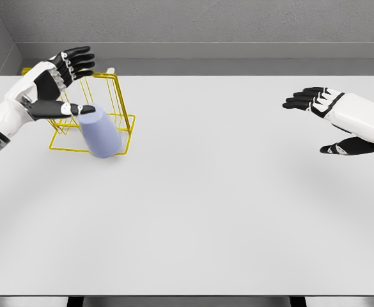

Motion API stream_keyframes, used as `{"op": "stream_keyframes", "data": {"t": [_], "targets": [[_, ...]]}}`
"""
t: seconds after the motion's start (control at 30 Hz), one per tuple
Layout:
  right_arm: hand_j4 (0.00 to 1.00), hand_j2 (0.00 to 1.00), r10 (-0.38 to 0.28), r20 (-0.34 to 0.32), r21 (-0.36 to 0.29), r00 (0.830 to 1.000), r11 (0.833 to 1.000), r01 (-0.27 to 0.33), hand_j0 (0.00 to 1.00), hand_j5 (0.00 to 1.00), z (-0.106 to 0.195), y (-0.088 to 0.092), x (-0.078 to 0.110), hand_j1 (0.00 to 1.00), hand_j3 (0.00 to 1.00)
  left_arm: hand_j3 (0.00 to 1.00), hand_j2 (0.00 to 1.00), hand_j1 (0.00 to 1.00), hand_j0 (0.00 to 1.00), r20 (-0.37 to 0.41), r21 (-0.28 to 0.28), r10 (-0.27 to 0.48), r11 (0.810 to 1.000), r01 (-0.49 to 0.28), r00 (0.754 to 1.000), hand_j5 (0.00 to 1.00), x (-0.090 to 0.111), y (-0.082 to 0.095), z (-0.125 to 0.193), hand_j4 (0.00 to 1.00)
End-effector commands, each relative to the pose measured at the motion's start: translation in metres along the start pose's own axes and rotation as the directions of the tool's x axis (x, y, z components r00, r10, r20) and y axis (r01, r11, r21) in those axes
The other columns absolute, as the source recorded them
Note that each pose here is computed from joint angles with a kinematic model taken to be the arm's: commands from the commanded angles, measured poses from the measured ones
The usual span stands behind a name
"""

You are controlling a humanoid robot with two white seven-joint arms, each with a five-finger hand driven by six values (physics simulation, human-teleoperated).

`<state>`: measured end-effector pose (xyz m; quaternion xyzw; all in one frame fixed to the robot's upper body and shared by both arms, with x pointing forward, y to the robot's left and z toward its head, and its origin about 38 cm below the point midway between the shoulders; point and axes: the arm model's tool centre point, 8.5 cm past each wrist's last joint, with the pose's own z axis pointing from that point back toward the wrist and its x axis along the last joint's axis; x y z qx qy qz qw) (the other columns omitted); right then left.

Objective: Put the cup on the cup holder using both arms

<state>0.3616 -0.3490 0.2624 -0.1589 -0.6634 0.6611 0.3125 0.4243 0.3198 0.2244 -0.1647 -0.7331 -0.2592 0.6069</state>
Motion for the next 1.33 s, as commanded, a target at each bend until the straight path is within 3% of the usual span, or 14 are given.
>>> {"op": "stream_keyframes", "data": {"t": [0.0, 0.8, 1.3], "targets": [[1.00, 1.00, -0.006, 0.001, -0.004, 1.000, 1.000, 0.006, 1.00, 1.00, 0.000, -0.001, 0.000, 1.00, 1.00, 1.00, 1.00, 1.00, 1.00, -0.001, 0.002, 0.001, 1.000, -0.001, 1.000, 1.00, 0.000, 0.001, 0.000, 1.00], [1.00, 1.00, -0.005, -0.002, -0.004, 1.000, 1.000, 0.005, 1.00, 1.00, 0.001, -0.001, -0.001, 1.00, 1.00, 1.00, 1.00, 1.00, 1.00, 0.046, -0.001, -0.025, 1.000, 0.025, 0.999, 1.00, 0.016, 0.005, -0.003, 1.00], [1.00, 1.00, -0.006, -0.003, -0.003, 1.000, 1.000, 0.006, 1.00, 1.00, 0.001, -0.001, -0.001, 1.00, 1.00, 1.00, 1.00, 1.00, 1.00, 0.001, 0.062, -0.173, 0.983, 0.173, 0.985, 1.00, 0.040, 0.053, 0.036, 1.00]]}}
